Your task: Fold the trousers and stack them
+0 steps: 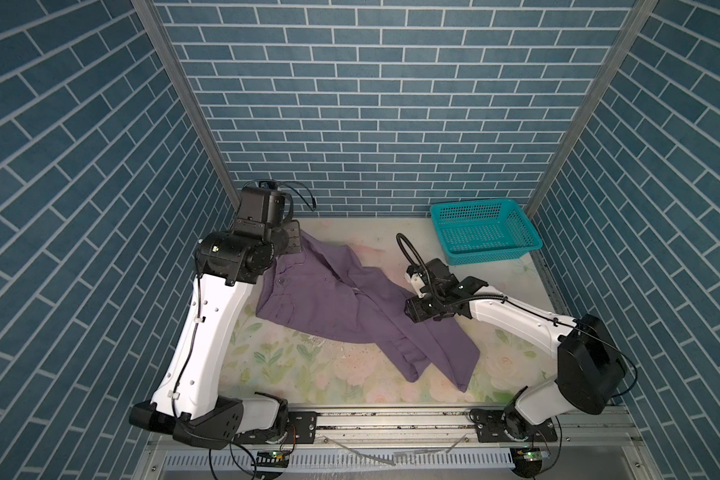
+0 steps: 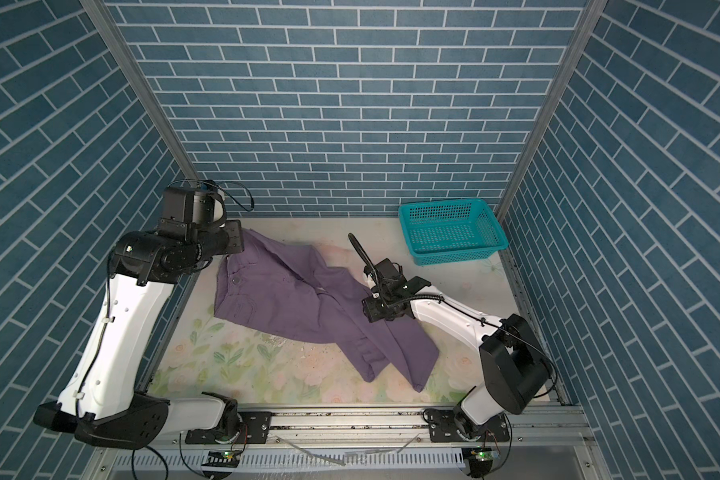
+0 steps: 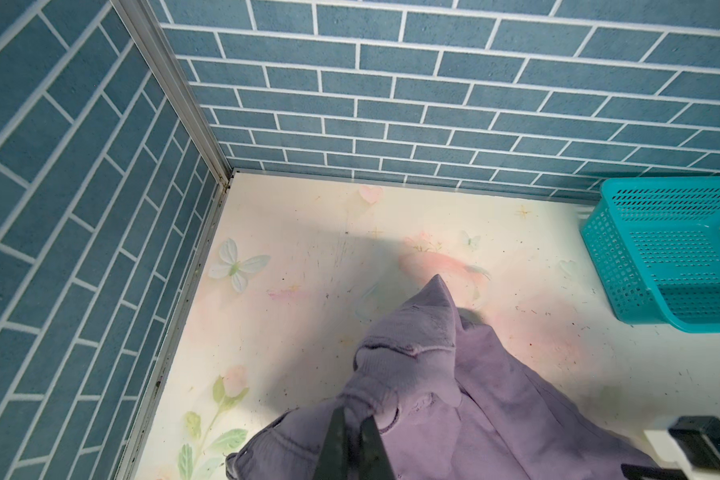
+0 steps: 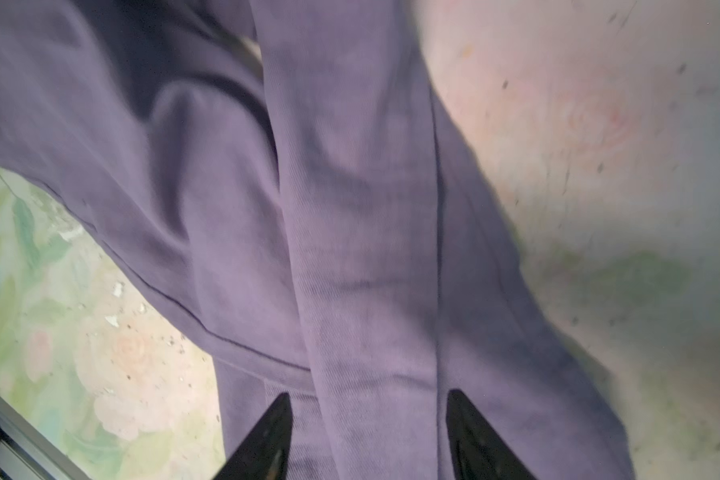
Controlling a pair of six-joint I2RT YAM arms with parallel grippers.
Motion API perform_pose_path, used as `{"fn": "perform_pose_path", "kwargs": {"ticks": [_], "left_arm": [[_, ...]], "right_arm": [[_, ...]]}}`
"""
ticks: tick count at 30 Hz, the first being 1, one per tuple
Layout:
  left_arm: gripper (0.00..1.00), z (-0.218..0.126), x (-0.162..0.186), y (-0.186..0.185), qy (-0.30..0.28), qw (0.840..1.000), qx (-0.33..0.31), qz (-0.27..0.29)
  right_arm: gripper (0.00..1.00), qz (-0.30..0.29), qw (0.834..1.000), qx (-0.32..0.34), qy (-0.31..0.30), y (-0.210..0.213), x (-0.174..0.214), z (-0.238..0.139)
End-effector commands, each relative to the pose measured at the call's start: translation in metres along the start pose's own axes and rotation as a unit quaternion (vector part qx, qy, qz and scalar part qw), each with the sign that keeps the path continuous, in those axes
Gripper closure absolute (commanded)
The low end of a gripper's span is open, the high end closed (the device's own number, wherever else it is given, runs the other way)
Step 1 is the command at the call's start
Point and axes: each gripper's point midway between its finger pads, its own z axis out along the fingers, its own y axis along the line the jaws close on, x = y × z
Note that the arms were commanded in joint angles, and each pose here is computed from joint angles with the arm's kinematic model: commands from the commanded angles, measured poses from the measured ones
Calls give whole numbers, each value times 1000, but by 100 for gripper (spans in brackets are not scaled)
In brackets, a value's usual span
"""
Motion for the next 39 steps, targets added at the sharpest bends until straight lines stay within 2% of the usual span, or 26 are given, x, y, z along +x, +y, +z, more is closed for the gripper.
{"fn": "perform_pose_path", "kwargs": {"ticks": [1, 8, 12, 13, 14, 16, 17, 22, 25, 29, 32, 34, 37, 39], "left_arm": [[100, -2, -8, 1, -23, 1000, 5, -13], [100, -6, -2, 6, -18, 1000, 2, -15], [100, -9, 0, 12, -18, 1000, -3, -16], [100, -10, 1, 14, -17, 1000, -6, -17], [100, -10, 2, 15, -17, 1000, -7, -19], [100, -12, 4, 18, -18, 1000, -8, -21], [100, -12, 6, 20, -18, 1000, -9, -23], [100, -12, 12, 26, -12, 999, -13, -27], [100, -12, 15, 29, -11, 999, -16, -31], [100, -11, 18, 32, -9, 999, -18, -34], [100, -10, 19, 33, -8, 999, -19, -36], [99, -8, 19, 33, -7, 999, -20, -36], [99, -6, 20, 33, -5, 999, -19, -37], [99, -5, 21, 33, -3, 999, -19, -38]], "right_arm": [[39, 22, 999, 14, 24, -3, 23, 16], [44, 40, 998, 11, 39, 1, 35, 48], [56, 51, 998, 26, 22, -7, 26, 48], [62, 57, 998, 27, 21, -10, 24, 47], [71, 65, 997, 24, 19, -13, 22, 45], [97, 78, 997, 20, 16, -20, 16, 40], [100, 86, 996, 22, 11, -26, 11, 35], [100, 94, 993, 56, -41, -68, -30, -7], [100, 76, 991, 89, -63, -84, -52, -30], [99, 55, 993, 88, -51, -77, -51, -33], [69, 28, 995, 90, -15, -61, -26, -19], [56, 18, 996, 82, 6, -47, -7, -8], [46, 32, 997, 57, 33, -30, 20, 6], [44, 52, 997, 47, 44, -28, 36, 13]]}}
